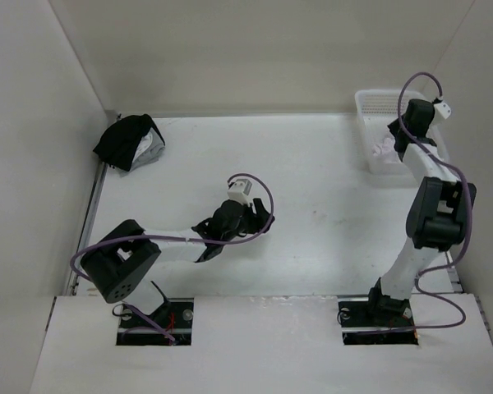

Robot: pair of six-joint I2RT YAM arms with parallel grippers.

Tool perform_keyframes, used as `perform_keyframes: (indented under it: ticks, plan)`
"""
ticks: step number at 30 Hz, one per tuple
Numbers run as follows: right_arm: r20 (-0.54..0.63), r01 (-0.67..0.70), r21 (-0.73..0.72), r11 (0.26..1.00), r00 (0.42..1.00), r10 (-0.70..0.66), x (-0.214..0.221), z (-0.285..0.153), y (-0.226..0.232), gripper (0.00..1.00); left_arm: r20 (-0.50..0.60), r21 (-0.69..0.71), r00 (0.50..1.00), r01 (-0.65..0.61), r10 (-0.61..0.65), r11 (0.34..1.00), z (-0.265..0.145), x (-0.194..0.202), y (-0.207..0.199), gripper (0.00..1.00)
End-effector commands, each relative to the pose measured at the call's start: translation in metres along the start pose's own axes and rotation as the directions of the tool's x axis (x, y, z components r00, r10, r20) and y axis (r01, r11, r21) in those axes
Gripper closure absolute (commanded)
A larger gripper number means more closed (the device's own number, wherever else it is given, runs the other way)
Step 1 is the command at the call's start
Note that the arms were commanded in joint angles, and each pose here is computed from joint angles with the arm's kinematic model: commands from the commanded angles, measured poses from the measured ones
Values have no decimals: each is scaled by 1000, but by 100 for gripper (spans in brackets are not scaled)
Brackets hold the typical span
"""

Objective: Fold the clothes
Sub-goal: Grab the tank top from the pile

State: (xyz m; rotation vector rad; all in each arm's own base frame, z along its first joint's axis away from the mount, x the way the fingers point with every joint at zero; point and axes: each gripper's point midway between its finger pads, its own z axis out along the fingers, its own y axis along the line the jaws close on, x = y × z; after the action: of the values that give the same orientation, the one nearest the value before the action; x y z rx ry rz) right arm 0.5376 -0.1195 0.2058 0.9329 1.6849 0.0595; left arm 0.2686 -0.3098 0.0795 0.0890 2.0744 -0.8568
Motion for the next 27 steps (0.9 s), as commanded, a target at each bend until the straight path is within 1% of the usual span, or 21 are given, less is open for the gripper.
perform_keyframes:
  ticks: [1, 3, 7, 9, 13, 20, 21, 23, 24, 26, 27]
  plan:
    - [-38, 35, 96, 995, 999, -32, -10, 46, -25, 60, 82, 66, 996, 18, -23, 998, -2, -24, -12, 44]
    - [-58, 42, 124, 991, 998, -35, -7, 69, -35, 56, 85, 61, 996, 23, -28, 998, -2, -26, -9, 44]
    - [-90, 58, 147, 987, 995, -46, 3, 99, -46, 49, 84, 69, 996, 28, -33, 997, 0, -25, -10, 44]
    - [-98, 53, 144, 988, 994, -39, 8, 109, -46, 47, 82, 79, 996, 32, -39, 996, -1, -26, -12, 44]
    - [-97, 36, 147, 989, 995, -21, 14, 123, -47, 47, 87, 86, 995, 40, -47, 995, 0, -27, -12, 44]
    - [-117, -21, 131, 991, 992, 37, 27, 141, -44, 47, 62, 95, 995, 71, -78, 993, 4, -23, -8, 44]
    - [-116, -25, 134, 991, 992, 41, 29, 143, -44, 49, 57, 99, 995, 77, -82, 992, 4, -22, -9, 44]
    - [-109, -37, 126, 991, 993, 51, 27, 146, -42, 66, 57, 103, 994, 84, -90, 991, 5, -23, -8, 44]
    - [-106, -46, 120, 992, 993, 59, 26, 147, -40, 77, 56, 106, 994, 87, -93, 991, 6, -22, -9, 44]
    - [-73, -67, 85, 994, 995, 73, 13, 143, -30, 92, 47, 110, 994, 94, -100, 989, 7, -21, -8, 44]
    - [-55, -71, 62, 996, 996, 74, 7, 138, -24, 95, 46, 114, 994, 95, -101, 989, 6, -21, -9, 44]
